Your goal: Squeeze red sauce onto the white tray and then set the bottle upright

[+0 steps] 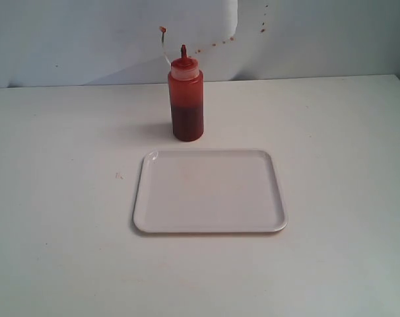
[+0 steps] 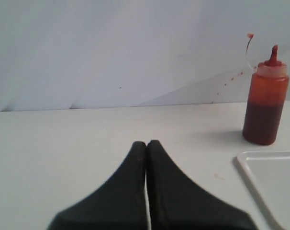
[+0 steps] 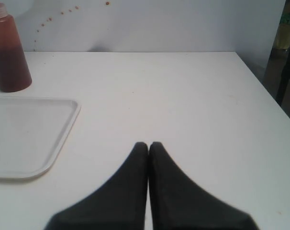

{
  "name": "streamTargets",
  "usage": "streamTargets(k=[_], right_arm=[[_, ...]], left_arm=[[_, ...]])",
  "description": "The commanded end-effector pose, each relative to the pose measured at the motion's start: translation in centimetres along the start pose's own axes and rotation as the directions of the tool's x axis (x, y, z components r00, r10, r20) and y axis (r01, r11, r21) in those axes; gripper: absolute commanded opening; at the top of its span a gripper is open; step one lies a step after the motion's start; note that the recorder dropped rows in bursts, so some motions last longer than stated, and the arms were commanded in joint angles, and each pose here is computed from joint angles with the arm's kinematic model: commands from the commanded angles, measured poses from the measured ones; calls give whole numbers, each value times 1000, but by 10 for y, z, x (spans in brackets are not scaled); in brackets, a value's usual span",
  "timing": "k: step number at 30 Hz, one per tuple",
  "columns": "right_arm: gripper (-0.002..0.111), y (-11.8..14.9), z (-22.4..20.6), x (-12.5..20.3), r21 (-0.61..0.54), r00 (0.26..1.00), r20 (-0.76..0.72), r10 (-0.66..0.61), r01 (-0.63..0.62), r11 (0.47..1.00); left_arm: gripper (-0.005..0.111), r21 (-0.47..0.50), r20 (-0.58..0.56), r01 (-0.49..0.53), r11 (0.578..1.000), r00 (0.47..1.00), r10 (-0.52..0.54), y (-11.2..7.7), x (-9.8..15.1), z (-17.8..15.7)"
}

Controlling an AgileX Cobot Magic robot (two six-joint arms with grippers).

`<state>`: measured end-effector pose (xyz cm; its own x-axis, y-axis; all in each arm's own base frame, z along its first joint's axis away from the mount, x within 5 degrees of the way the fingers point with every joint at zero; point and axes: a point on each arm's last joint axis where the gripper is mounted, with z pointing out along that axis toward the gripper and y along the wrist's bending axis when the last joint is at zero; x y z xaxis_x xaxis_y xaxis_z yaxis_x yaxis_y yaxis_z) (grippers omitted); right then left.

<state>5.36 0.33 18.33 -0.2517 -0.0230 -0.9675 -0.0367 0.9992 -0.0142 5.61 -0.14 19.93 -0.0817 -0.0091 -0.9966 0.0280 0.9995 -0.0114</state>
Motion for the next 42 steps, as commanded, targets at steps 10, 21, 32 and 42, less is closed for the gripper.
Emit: streamTargets(k=[10, 21, 32, 42], right_arm=[[0, 0, 0, 1, 5, 1000, 2, 4, -4, 1000], [0, 0, 0, 1, 5, 1000, 2, 4, -4, 1000], [0, 0, 0, 1, 5, 1000, 2, 4, -4, 1000], [0, 0, 0, 1, 5, 1000, 2, 4, -4, 1000]], left_arm=[[0, 117, 309, 493, 862, 807, -504, 5, -28, -5], [0, 195, 465, 558, 806, 671, -577, 12, -43, -12], [0, 348, 665, 273, 897, 603, -441, -2, -67, -29], [0, 323, 391, 217, 921, 856, -339, -19, -99, 49]])
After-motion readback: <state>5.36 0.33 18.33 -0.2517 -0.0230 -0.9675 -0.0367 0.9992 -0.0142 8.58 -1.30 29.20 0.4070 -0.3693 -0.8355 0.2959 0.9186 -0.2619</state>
